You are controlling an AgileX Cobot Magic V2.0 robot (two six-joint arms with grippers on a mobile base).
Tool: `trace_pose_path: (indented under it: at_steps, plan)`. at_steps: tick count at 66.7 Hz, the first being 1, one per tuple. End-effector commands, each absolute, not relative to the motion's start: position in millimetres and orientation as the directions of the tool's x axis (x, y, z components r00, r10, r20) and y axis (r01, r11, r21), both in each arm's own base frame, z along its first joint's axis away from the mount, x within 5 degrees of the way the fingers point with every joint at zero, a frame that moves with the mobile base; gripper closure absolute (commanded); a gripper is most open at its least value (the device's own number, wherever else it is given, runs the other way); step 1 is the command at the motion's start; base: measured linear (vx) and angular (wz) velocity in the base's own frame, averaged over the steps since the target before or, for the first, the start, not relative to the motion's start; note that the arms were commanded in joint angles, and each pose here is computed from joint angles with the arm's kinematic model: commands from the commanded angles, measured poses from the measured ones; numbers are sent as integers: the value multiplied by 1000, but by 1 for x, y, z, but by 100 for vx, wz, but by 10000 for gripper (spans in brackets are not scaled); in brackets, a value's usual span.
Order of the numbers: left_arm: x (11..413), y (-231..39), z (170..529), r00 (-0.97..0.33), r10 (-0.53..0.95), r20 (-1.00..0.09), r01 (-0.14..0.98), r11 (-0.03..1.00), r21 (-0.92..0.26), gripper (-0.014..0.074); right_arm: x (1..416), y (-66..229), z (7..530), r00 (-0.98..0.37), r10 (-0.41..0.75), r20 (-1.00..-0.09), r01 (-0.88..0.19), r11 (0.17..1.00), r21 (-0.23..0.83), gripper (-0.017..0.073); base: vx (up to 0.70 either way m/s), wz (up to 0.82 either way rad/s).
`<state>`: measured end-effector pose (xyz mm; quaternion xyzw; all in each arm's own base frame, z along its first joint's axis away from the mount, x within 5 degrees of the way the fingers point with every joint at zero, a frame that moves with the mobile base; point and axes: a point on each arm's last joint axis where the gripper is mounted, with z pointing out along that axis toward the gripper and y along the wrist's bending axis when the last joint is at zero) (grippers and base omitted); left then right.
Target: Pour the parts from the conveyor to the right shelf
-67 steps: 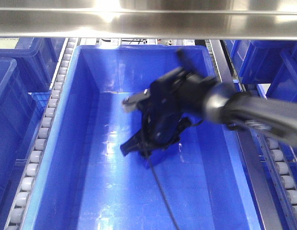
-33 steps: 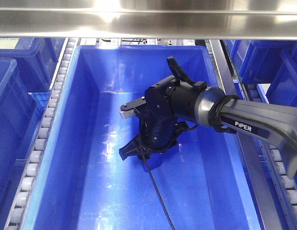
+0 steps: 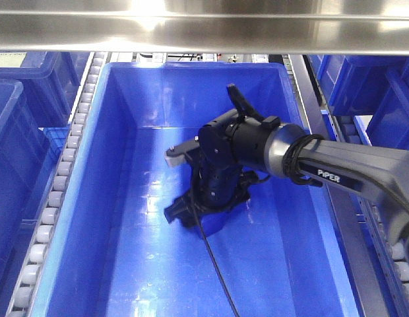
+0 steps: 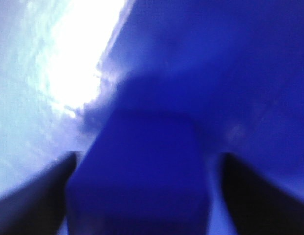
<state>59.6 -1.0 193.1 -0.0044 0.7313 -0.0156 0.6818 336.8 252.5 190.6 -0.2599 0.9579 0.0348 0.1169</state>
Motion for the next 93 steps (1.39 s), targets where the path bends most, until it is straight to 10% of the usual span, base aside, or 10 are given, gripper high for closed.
trace_pose_path:
  at_steps: [1,54,77,93]
  plan:
    - [61,-2,206,9,-45,-999,25,999,-45,599,338,252,235,-785,-465,-409,-514,858,10,-102,0,0]
    - [61,-2,206,9,-45,-999,25,999,-45,599,270,203,302,-536,-304,-788,-535,844,38,73,0,0]
    - [61,-2,206,9,-45,-999,25,999,-45,599,202,148,334,-371,-293,-881,-560,828,-40,575,0,0]
    - [61,-2,206,9,-45,-999,25,999,-45,599,159,115,341,-215,-235,-948,-573,816,-72,568,0,0]
